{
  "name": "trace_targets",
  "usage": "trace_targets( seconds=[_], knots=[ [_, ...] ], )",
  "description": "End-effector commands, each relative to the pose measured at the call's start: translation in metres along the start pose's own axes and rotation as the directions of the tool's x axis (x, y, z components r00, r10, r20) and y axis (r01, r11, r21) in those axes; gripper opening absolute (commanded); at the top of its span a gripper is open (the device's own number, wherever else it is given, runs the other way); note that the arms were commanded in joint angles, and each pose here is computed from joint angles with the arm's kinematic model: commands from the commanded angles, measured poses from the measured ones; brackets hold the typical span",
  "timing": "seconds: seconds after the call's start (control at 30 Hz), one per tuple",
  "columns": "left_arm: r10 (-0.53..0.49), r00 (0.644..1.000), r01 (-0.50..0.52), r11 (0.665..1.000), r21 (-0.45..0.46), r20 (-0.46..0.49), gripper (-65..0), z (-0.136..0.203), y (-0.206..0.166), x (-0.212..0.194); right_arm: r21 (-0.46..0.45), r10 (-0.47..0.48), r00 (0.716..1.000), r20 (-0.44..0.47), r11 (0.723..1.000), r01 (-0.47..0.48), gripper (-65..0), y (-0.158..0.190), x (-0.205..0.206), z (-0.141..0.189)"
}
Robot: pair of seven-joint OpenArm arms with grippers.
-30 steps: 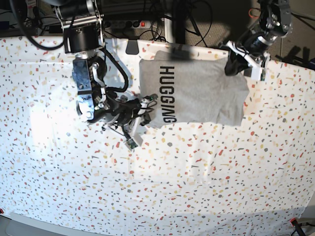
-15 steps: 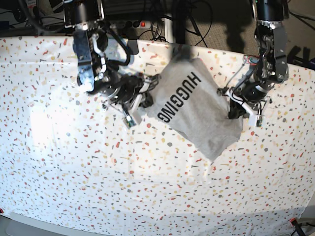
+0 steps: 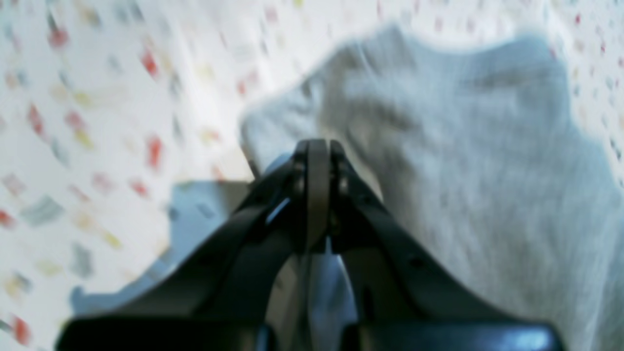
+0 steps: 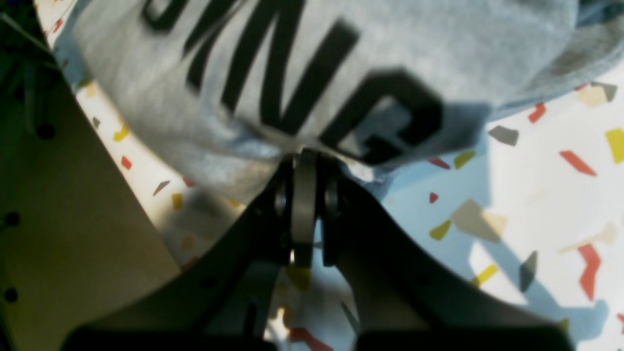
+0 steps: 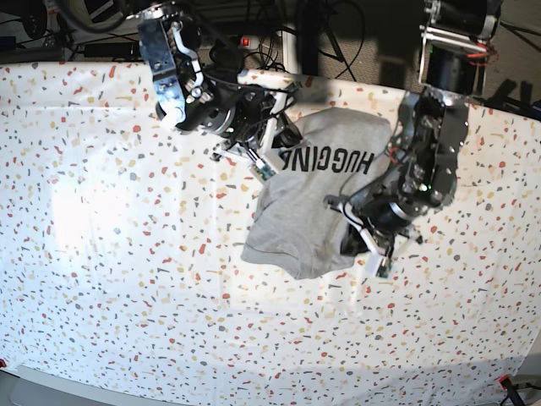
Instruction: Fold the T-shirt properly
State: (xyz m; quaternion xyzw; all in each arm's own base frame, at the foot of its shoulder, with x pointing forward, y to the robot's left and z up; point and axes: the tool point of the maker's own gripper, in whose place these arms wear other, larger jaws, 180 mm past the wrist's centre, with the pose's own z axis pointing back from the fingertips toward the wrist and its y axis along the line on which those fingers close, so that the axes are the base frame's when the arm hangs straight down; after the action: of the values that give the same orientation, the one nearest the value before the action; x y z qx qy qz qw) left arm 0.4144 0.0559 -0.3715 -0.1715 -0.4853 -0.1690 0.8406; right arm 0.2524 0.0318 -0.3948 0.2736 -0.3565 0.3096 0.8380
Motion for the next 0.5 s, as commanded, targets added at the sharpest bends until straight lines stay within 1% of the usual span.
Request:
trace_targets(
  seconds=[0.0,0.07,0.13,0.2,0.27,0.33,0.4,0.47],
  knots=[
    [-0.027,0.998,0.027,1.000,0.001,0.057,-65.0,0.002,0.004,0.029,-0.007,0.023,0.997,0.077,1.000,-0.023,-65.0,-0.002,0.025,0.007],
    [-0.053,0.998,0.052,0.999,0.004,0.037,-65.0,0.006,0.005,0.035,-0.048,0.035,0.994,0.106,0.998,-0.030,-65.0,-0.010,0.035,0.021],
    [-0.086,0.996,0.086,0.996,0.013,0.026,-65.0,0.015,0.007,0.040,-0.112,0.039,0.989,0.144,0.993,-0.023,-65.0,-0.024,0.045,0.041],
    [-0.108,0.993,0.107,0.994,0.015,0.041,-65.0,0.029,0.009,0.044,-0.189,0.036,0.983,0.180,0.982,-0.002,-65.0,-0.040,0.049,0.065],
    [-0.084,0.995,0.084,0.996,0.006,0.060,-65.0,0.047,0.010,0.045,-0.266,0.024,0.980,0.195,0.964,0.030,-65.0,-0.057,0.045,0.090],
    [-0.061,0.996,0.060,0.998,0.025,0.062,-65.0,0.065,0.014,0.040,-0.306,-0.026,0.977,0.212,0.947,0.092,-65.0,-0.068,0.038,0.113],
    [-0.069,0.997,0.068,0.997,0.041,0.020,-65.0,0.082,0.014,0.024,-0.321,-0.099,0.969,0.226,0.932,0.170,-65.0,-0.074,0.026,0.136],
    [-0.069,0.998,0.070,0.996,0.052,-0.005,-65.0,0.100,0.012,0.009,-0.332,-0.167,0.961,0.220,0.914,0.235,-65.0,-0.076,0.011,0.156]
  ],
)
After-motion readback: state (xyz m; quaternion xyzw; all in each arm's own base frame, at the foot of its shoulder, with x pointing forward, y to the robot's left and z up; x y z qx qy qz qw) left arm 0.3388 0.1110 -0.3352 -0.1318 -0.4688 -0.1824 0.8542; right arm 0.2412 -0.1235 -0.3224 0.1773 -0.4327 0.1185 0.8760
